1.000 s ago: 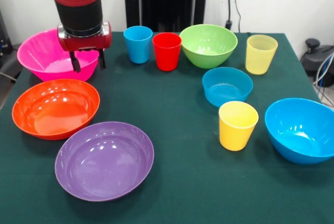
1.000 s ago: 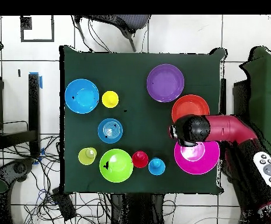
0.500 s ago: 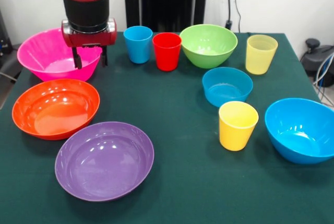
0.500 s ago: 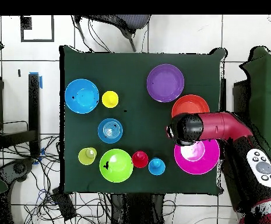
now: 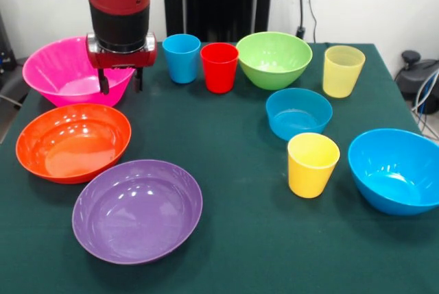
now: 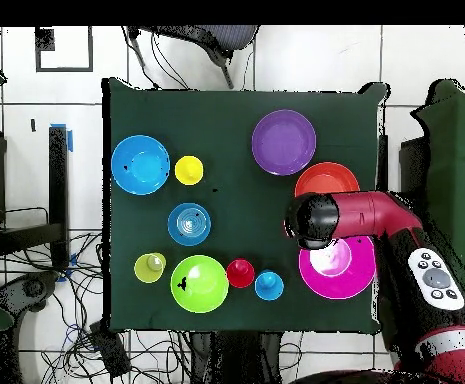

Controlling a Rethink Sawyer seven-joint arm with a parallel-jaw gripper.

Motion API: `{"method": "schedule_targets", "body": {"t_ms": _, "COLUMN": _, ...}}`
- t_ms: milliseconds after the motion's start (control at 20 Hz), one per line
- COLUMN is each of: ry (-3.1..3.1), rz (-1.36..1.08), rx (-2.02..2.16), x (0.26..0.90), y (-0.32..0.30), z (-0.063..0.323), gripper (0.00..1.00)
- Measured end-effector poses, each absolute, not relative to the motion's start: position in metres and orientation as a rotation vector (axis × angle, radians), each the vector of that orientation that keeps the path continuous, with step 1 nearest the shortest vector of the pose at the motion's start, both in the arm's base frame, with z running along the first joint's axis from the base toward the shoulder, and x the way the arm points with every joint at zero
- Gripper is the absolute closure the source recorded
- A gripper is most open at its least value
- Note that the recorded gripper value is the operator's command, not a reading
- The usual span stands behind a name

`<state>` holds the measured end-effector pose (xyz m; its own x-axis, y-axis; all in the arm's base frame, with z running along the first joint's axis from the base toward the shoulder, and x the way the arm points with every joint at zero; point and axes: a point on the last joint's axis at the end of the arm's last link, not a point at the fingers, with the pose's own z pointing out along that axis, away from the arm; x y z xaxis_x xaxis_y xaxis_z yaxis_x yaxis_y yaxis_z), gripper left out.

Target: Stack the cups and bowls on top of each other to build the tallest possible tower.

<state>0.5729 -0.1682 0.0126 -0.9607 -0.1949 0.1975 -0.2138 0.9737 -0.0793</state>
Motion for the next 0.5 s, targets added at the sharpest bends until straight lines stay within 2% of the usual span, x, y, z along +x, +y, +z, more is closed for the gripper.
{"method": "schedule_targets", "body": {"t_ms": 500, "ry": -2.859, "rz": 0.247, "rx": 0.276, "x": 0.562, "y": -0.184, "z": -0.018, "gripper": 0.0}}
